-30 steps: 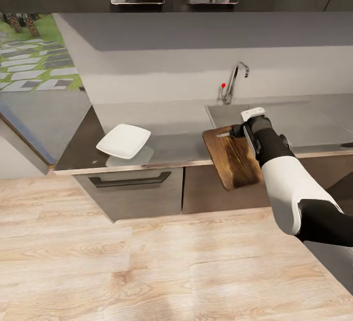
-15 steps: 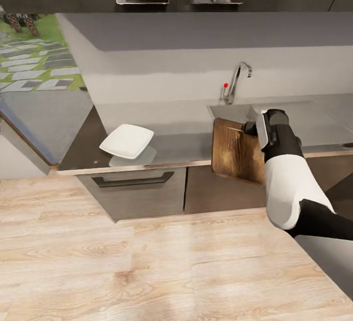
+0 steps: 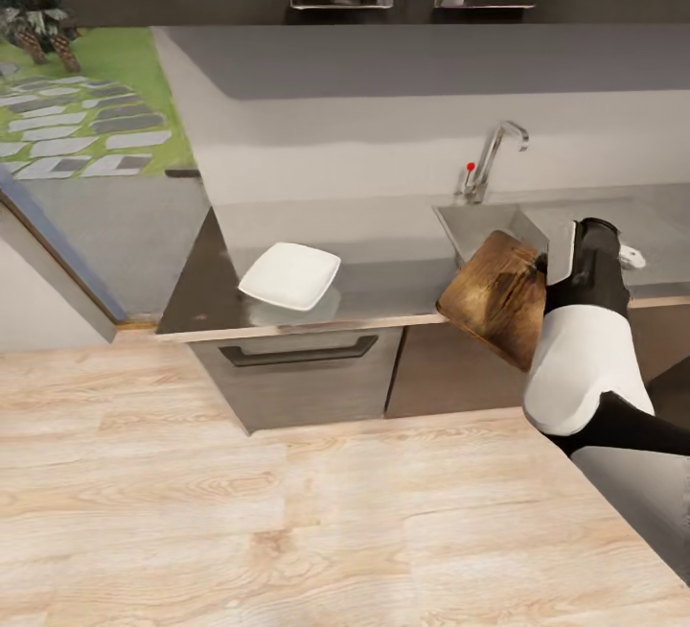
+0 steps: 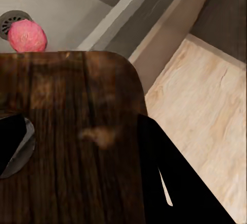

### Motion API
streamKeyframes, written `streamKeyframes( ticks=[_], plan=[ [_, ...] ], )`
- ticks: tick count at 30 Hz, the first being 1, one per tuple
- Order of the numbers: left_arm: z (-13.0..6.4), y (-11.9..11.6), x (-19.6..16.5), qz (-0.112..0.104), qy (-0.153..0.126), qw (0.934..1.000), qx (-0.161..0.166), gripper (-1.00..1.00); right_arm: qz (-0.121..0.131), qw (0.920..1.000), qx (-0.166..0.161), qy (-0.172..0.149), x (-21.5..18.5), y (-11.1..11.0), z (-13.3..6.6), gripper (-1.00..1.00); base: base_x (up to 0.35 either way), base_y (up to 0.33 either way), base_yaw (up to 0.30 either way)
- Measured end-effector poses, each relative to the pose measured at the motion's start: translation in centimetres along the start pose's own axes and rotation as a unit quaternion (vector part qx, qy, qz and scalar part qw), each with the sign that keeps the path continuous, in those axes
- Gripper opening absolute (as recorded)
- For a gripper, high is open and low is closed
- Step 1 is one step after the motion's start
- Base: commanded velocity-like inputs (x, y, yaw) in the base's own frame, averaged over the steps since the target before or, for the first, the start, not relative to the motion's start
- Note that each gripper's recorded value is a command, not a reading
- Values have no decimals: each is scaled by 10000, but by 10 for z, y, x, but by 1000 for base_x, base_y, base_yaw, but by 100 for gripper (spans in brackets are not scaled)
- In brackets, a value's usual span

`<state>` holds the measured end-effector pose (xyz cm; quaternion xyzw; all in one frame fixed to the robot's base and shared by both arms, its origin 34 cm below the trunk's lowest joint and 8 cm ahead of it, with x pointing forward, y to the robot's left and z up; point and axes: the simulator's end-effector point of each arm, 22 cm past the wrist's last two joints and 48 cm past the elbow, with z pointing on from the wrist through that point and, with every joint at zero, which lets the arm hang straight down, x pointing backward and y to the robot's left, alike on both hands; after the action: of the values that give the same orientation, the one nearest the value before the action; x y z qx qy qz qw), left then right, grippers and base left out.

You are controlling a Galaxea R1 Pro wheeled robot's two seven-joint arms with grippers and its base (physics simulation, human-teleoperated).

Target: In the kitchen, take the Vidalia onion out of the sink, dice it on the chopping board with the paring knife, put the diced onion into the bowl on the countertop, then place both the paring knife and the chopping board into the sink.

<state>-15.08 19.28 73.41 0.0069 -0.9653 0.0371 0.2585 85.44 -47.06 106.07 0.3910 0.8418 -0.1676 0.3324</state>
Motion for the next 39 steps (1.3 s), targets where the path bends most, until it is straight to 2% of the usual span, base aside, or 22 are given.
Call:
streamKeyframes(
  ticks=[1, 4, 9, 12, 14, 17, 23, 33, 39],
  plan=[
    [0, 0, 0, 0, 0, 10000, 0, 100, 133, 9994, 268, -156, -7, -9, -10, -100, 0, 312, 0],
    [0, 0, 0, 3, 2, 10000, 0, 100, 257, 9979, 548, -237, -9, -18, -17, -100, 0, 312, 0],
    [0, 0, 0, 7, 2, 10000, -1, 100, 301, 9969, 680, -251, -9, -23, -19, -100, 0, 248, 0],
    [0, 0, 0, 10, -1, 10000, -1, 100, 310, 9937, 1046, -255, -9, -39, -23, -100, 0, 53, 0],
    [0, 0, -8, 1, -186, 9998, 2, 100, 352, 9921, 1176, -255, -9, -45, -24, -100, 0, 9, 0],
    [0, 0, -14, -10, -430, 9991, -4, 100, 476, 9906, 1243, -332, -16, -53, -29, -100, 75, 51, 0],
    [1, 0, -12, -17, -483, 9988, -6, 100, 701, 9884, 1264, -477, -29, -64, -37, -100, 229, 170, 0],
    [1, 0, -12, -18, -488, 9988, -6, 100, 745, 9880, 1255, -502, -31, -65, -39, -100, 242, 236, 0],
    [1, 0, -12, -15, -483, 9988, -6, 100, 765, 9875, 1282, -514, -33, -69, -38, -100, 66, 77, 0]
  ],
)
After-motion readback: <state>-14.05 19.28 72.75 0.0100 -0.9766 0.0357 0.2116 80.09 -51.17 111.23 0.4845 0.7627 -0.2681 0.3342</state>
